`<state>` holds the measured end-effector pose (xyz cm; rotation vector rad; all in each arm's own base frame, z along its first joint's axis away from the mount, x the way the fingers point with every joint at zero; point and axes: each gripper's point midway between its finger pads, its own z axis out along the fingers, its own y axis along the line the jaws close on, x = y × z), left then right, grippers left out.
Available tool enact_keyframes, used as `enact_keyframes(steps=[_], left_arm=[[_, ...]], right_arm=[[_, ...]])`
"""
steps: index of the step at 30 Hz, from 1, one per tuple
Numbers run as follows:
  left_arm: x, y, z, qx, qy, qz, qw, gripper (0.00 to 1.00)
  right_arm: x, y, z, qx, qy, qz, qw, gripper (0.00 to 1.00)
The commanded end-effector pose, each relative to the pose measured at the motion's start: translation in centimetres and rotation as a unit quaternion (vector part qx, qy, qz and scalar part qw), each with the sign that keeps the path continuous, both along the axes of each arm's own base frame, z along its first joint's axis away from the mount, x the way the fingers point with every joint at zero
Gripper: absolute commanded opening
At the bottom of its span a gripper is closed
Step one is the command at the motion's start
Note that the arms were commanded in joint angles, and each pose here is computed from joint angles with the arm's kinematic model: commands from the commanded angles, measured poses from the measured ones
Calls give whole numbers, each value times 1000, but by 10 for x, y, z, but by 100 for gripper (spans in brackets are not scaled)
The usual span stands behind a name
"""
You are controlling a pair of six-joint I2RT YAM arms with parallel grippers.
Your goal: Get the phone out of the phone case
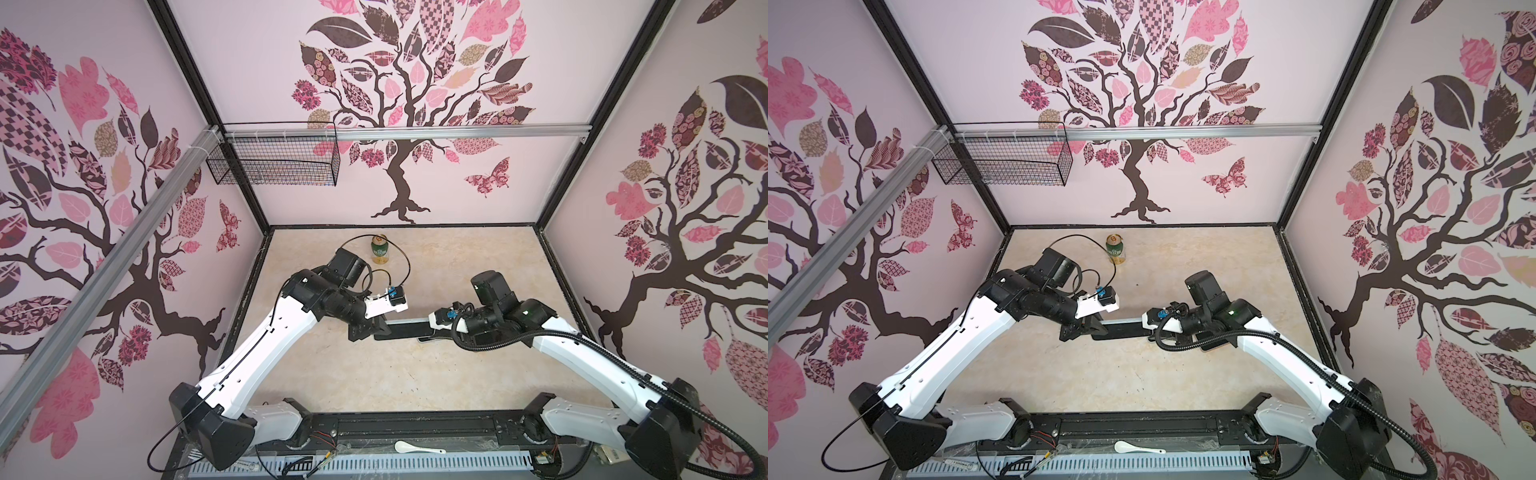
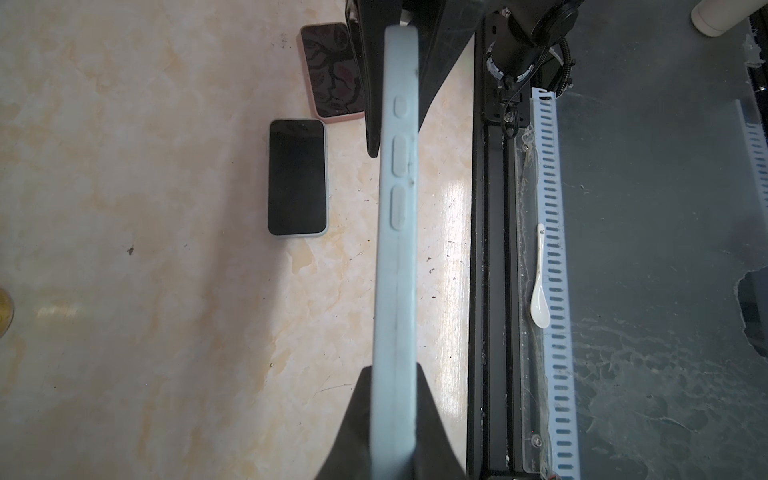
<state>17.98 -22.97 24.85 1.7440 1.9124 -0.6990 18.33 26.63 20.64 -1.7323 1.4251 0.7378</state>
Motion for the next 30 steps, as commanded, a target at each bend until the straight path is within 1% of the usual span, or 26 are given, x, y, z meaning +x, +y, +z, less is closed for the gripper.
enact_keyframes(steps=[1, 8, 12, 17, 22, 30], left_arm=[[5, -9, 24, -34, -22, -7, 999, 0], [2, -9, 22, -29, -13, -19, 999, 0], [-2, -11, 21, -22, 17, -35, 999, 0], [1, -17, 17, -11, 54, -43, 998, 0], [5, -20, 16, -8, 57, -46, 997, 0], [-17, -23, 18, -29, 110, -96, 989, 0]], right_arm=[[-3, 10, 19, 24, -12, 24, 999, 13], [-8, 10, 23, 37, -20, 31, 999, 5], [-15, 12, 26, 45, -30, 40, 998, 0], [-18, 12, 31, 61, -58, 34, 996, 0], [-17, 9, 34, 64, -82, 26, 994, 0], [-11, 9, 48, 86, -130, 14, 988, 0]])
